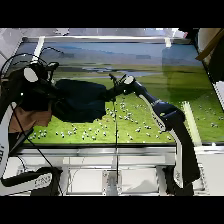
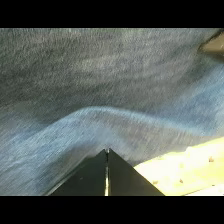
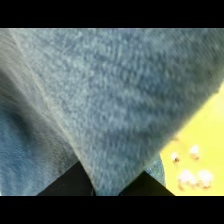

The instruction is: Fold the clothes and pants, and hang the long-sleeved shirts on hangers.

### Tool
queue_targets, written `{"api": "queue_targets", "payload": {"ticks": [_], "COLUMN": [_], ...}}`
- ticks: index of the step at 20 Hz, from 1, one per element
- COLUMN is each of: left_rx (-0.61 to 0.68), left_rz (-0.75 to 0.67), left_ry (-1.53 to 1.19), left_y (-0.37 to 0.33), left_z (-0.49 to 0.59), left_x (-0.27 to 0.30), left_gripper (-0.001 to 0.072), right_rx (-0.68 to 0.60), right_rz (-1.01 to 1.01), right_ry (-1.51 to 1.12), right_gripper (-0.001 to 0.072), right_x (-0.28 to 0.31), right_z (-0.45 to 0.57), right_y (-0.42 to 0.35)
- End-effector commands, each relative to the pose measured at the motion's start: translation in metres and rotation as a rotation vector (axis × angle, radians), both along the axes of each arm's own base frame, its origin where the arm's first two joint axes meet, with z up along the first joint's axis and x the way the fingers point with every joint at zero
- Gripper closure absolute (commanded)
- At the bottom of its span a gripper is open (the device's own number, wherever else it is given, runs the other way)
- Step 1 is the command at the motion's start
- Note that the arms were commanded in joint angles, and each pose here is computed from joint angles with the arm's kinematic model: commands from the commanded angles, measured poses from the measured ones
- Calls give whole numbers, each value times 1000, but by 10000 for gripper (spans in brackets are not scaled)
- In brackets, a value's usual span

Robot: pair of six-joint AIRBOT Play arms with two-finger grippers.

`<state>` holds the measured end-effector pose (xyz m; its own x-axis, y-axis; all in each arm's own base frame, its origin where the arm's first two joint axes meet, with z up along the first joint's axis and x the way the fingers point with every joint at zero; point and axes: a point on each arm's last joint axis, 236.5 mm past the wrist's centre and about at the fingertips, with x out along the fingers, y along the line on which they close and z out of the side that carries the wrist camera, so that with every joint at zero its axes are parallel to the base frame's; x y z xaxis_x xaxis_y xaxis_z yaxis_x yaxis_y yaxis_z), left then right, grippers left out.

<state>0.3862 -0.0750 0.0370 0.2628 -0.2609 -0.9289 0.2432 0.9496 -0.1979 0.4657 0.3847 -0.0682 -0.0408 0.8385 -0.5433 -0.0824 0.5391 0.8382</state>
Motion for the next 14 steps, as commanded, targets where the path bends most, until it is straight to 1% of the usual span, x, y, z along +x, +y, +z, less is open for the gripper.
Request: {"api": "queue_targets", "payload": {"ticks": [1,3,5,6,9,11,14], "left_rx": [1,-4,-10,-13,-19,-31,-71], "left_rz": [3,11,17,18,19,33,89], "left_ry": [-86,-202,-320,-369,-487,-547,-581], "left_y": [2,2,3,3,4,5,5], "left_z": [31,67,107,124,167,189,207], "left_x": [-2,-3,-11,-17,-39,-53,-66], "left_gripper": [685,684,685,684,684,685,685], "right_rx": [-82,-176,-310,-392,-570,-646,-719], "right_rz": [14,-19,-79,-119,-271,-400,-612], "right_ry": [-73,-89,-90,-95,-100,-79,-26], "right_gripper": [688,689,689,688,689,688,689], "right_x": [27,41,46,45,35,16,-30], "right_z": [24,44,61,72,105,127,150], "right_y": [-65,-134,-212,-259,-381,-460,-567]}}
